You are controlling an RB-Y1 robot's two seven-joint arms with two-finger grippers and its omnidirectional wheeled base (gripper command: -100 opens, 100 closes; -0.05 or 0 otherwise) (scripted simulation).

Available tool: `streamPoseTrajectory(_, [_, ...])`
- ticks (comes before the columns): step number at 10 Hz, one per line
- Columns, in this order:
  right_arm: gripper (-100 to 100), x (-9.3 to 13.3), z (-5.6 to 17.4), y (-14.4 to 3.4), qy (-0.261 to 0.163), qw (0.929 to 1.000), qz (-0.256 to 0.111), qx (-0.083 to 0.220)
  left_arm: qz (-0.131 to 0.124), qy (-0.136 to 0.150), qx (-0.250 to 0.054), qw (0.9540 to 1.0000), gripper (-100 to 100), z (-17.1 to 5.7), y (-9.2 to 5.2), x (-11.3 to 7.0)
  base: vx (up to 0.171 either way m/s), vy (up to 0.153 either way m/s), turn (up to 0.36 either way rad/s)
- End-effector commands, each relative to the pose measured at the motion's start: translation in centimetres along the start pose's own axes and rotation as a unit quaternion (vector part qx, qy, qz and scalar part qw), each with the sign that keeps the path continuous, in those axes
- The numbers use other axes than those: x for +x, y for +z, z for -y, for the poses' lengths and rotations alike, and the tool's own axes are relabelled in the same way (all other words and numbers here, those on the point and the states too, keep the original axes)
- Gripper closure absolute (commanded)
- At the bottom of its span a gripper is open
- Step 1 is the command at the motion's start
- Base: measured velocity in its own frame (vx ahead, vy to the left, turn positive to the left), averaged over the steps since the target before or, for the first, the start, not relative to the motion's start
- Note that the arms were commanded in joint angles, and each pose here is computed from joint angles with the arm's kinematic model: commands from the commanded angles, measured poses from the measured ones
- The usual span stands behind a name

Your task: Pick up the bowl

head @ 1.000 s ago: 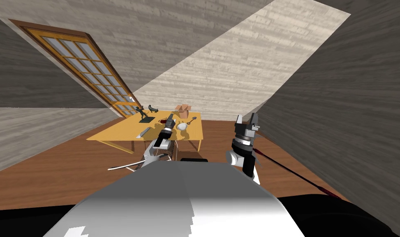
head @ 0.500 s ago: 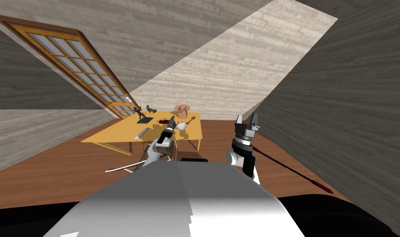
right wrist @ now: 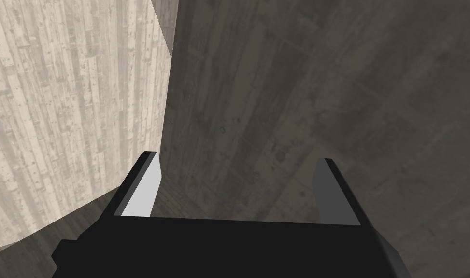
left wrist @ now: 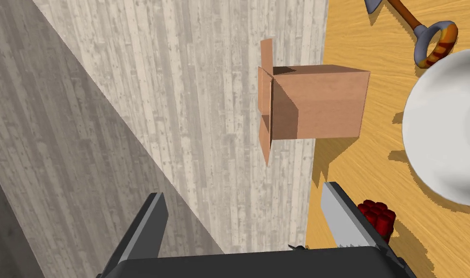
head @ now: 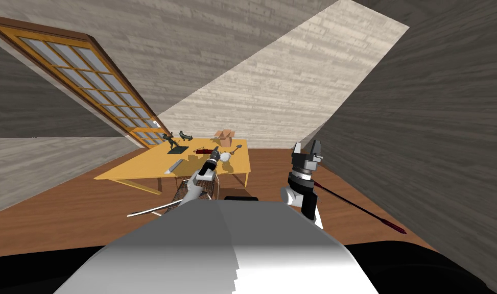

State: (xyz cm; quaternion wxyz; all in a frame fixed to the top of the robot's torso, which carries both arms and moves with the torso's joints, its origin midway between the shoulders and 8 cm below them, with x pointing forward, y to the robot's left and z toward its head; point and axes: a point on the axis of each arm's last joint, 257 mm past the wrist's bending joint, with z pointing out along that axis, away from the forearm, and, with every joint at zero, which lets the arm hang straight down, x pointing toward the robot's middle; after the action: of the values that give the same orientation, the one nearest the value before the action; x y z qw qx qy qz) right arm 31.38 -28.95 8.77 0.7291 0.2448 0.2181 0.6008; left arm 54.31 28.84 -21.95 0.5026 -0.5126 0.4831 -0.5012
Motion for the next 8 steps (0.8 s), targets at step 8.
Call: streamPoseTrajectory(8, [0, 0.0, 0.0, 0.0, 0.000, 1.0000, 0.000, 0.000, 0.038, -0.034, -0.126, 0.9907, -100, -8.2, 1.4, -2.6, 0.018, -0.004, -0.040])
